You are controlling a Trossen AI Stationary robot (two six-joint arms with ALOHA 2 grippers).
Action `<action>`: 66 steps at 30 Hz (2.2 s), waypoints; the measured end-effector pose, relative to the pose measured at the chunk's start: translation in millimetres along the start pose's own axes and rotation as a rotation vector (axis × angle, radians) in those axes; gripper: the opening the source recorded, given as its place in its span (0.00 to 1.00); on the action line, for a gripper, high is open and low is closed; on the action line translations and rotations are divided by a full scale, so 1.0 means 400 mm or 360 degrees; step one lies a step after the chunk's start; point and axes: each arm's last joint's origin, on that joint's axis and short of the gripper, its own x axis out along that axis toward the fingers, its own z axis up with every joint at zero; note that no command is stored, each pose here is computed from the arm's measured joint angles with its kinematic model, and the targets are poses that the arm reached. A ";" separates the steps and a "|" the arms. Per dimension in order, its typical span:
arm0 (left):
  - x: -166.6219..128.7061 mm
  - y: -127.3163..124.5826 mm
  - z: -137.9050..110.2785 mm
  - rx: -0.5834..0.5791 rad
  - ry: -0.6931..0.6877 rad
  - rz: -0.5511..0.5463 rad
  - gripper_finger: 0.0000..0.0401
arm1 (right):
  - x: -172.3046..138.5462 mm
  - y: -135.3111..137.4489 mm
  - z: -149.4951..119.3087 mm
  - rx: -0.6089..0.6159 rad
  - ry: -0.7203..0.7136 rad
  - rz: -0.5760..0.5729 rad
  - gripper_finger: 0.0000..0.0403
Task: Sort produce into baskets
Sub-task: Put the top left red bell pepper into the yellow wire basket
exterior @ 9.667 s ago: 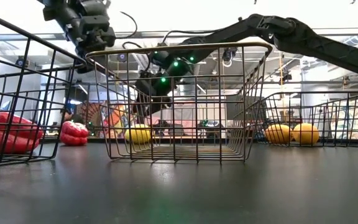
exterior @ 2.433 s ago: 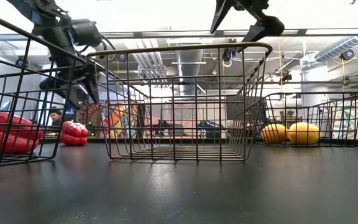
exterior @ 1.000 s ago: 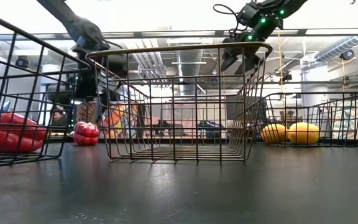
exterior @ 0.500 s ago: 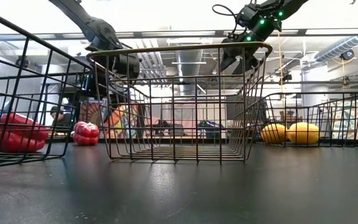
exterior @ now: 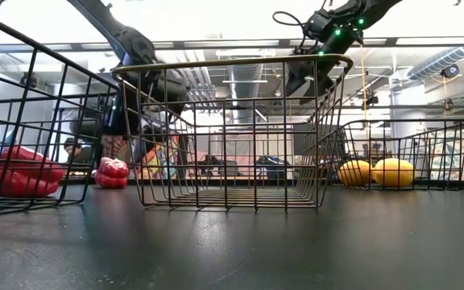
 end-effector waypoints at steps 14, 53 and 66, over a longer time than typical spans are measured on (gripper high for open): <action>0.104 -0.035 -0.014 0.0083 -0.0151 0.0005 0.87 | 0.008 0.006 -0.003 0.0059 0.0018 0.0052 0.95; -0.159 -0.066 -0.061 0.0863 -0.0094 -0.0546 0.61 | -0.057 0.027 -0.021 -0.0065 0.0137 0.0168 0.95; -0.552 -0.021 -0.108 0.2013 0.0084 -0.1327 0.61 | -0.118 0.131 -0.017 -0.0277 0.0066 0.0339 0.95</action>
